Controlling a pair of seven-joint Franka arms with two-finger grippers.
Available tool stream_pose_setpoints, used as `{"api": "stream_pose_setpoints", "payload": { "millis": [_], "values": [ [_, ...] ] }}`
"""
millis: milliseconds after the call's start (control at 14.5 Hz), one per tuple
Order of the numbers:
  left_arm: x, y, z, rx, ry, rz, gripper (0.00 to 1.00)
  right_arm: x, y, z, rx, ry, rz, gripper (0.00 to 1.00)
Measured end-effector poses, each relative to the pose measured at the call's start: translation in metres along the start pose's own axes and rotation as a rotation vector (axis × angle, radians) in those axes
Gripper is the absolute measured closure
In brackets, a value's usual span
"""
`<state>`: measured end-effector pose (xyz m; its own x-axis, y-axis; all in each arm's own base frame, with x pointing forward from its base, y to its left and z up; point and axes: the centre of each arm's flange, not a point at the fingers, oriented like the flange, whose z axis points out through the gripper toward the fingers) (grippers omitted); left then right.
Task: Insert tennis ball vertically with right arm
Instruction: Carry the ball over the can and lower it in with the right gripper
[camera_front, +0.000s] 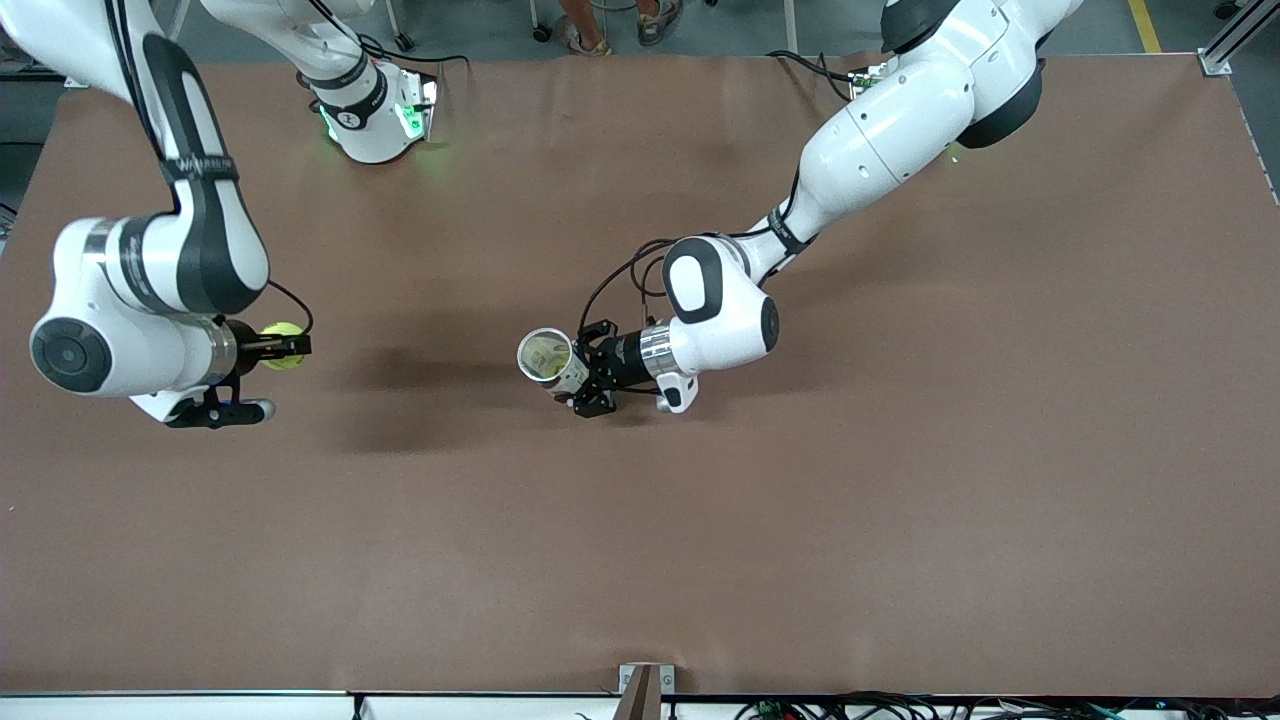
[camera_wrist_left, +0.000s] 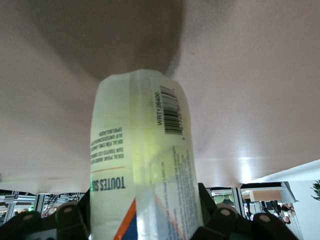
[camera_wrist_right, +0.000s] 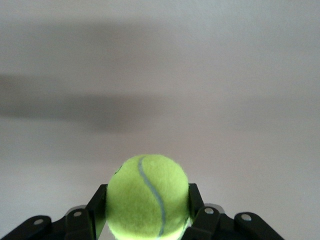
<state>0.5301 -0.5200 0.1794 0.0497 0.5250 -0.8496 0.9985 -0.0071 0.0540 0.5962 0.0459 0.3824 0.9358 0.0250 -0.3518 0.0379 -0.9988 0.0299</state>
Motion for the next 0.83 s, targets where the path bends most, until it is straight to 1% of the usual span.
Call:
{"api": "stream_pose_setpoints", "payload": {
  "millis": [206,481,619,825],
  "values": [
    [0.000,0.000,0.000,0.000,0.000,0.000,0.22,-0.014,-0.094,-0.044,0.028,0.039,0.094,0.33],
    [0.000,0.000,0.000,0.001,0.000,0.000,0.22,-0.044,-0.212,-0.074,0.066,0.096,0.225,0.33],
    [0.000,-0.001,0.000,0.001,0.000,0.000,0.22,-0.051,-0.252,-0.079,0.105,0.112,0.281,0.33],
    [0.000,-0.001,0.001,0.001,0.000,0.001,0.22,-0.044,-0.283,-0.079,0.163,0.162,0.345,0.33]
  ]
}}
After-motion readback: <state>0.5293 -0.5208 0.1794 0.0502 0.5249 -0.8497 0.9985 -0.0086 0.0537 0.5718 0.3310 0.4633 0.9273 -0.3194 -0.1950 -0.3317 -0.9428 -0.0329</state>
